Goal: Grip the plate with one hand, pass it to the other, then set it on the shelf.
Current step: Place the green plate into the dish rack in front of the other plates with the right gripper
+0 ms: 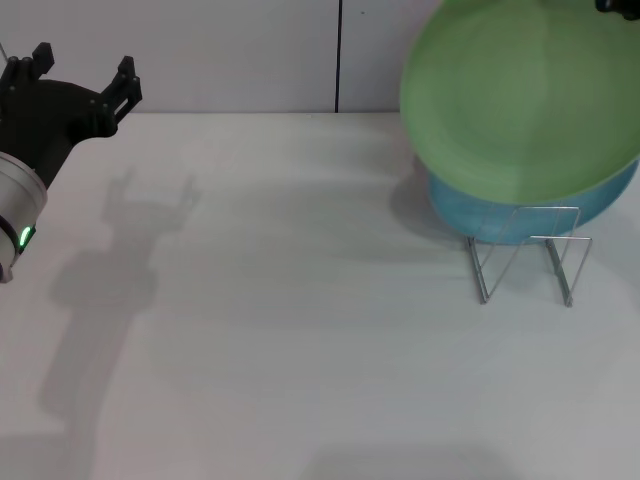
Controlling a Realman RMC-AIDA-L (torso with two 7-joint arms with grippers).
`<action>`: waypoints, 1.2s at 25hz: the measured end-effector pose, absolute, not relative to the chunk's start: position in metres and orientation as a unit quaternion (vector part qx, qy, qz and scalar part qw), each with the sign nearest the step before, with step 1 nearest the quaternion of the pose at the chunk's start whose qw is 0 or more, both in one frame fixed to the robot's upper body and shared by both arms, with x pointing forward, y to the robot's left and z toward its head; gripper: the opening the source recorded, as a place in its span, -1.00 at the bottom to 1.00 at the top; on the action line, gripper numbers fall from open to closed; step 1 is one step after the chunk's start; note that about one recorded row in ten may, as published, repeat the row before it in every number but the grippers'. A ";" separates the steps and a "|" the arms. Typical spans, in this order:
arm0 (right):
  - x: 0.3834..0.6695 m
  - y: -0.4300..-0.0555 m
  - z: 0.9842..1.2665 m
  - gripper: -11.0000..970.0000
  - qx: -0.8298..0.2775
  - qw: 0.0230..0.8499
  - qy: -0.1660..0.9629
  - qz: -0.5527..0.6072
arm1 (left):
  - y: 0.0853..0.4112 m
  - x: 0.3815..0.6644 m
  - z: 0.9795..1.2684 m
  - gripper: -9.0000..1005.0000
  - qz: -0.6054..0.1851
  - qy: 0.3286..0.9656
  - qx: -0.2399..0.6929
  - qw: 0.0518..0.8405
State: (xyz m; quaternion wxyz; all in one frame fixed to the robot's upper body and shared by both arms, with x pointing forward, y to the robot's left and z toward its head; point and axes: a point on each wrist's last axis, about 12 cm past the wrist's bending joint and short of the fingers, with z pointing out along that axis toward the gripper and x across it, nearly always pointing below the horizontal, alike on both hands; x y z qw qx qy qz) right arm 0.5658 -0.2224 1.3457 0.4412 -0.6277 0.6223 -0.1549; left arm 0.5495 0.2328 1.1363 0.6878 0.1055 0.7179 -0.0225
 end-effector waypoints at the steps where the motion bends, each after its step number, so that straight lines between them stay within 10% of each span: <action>1: 0.566 -0.223 1.345 -0.89 -0.635 0.439 0.616 -0.159 | 0.232 0.550 1.135 0.73 -0.022 0.718 0.106 0.688; 30: 0.564 -0.245 1.320 -0.83 -0.675 0.406 0.590 -0.177 | 0.214 0.555 1.135 0.73 -0.043 0.707 0.118 0.696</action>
